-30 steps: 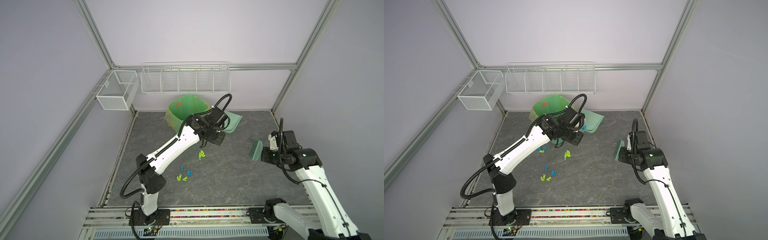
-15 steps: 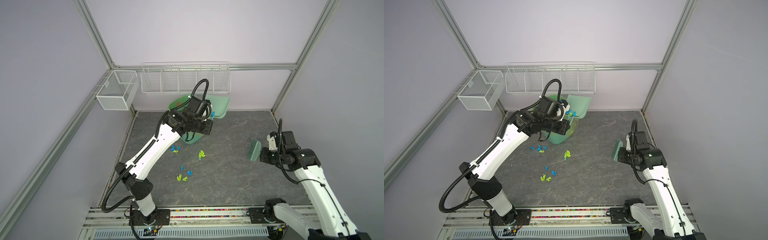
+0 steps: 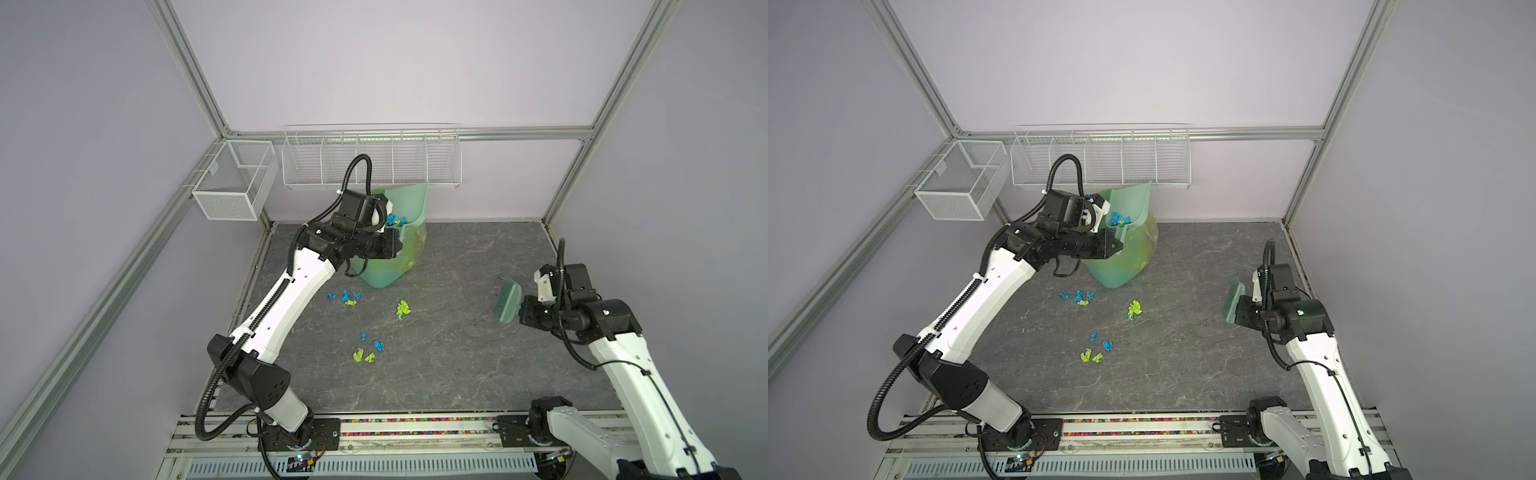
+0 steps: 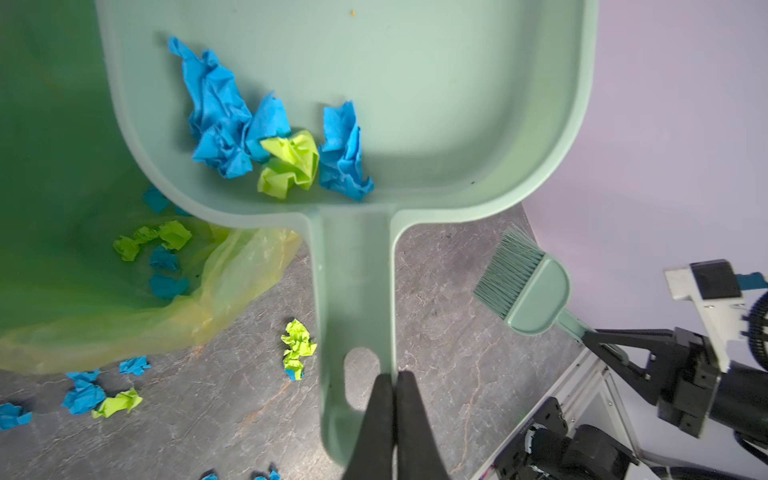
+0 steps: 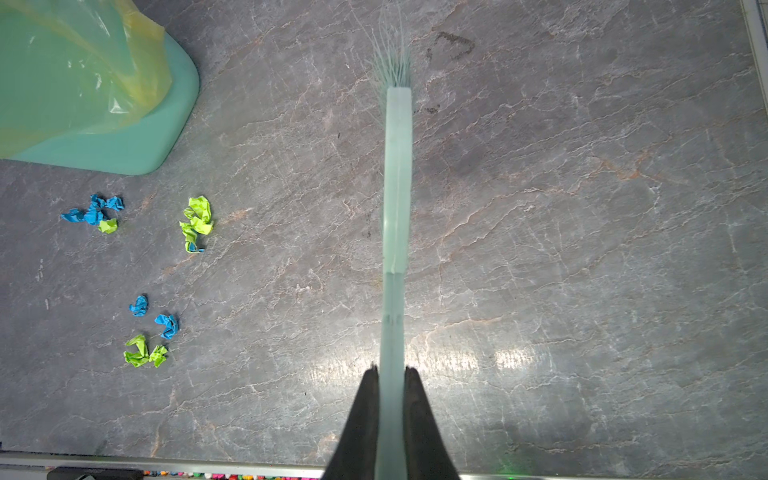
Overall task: Sweep away the paper scraps from the table
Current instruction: 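Lift the scrap-filled dustpan with the left gripper and carry it to the trash bin, then tip the dustpan over the trash bin with the left gripper to empty scraps, then lower the empty dustpan toward the scraps with the left while the right brings the brush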
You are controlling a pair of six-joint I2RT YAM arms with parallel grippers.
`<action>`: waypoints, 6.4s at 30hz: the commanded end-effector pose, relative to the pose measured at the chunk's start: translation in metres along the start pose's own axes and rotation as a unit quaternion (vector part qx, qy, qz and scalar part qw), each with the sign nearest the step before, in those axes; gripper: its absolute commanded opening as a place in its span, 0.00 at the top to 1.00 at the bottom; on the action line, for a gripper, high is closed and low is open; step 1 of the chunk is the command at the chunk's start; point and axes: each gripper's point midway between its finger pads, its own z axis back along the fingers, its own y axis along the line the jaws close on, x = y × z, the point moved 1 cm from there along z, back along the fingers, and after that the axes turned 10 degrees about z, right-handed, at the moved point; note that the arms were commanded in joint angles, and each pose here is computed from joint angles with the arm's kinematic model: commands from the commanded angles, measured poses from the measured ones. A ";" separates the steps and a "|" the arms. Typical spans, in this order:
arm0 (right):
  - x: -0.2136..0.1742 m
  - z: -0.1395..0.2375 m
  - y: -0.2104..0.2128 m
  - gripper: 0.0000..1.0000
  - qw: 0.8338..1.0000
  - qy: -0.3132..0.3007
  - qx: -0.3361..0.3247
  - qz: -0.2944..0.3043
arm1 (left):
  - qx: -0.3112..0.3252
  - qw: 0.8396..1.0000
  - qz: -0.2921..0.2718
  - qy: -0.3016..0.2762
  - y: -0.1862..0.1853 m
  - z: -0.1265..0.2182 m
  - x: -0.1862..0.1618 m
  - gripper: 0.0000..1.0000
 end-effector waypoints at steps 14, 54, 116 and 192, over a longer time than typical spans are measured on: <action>0.003 0.000 0.010 0.93 0.999 -0.005 0.030 -0.020 | -0.161 0.981 0.109 -0.018 0.006 0.010 0.030 1.00; 0.012 -0.009 0.030 0.93 0.999 0.009 0.030 0.007 | -0.500 0.804 0.319 -0.051 0.043 0.040 0.072 1.00; 0.023 -0.014 0.091 0.93 0.992 0.003 0.122 0.014 | -0.036 0.999 0.039 -0.003 0.047 0.053 -0.035 1.00; -0.029 -0.084 0.071 0.93 0.978 0.192 0.074 -0.002 | 0.087 0.981 -0.107 0.140 0.020 0.004 -0.168 1.00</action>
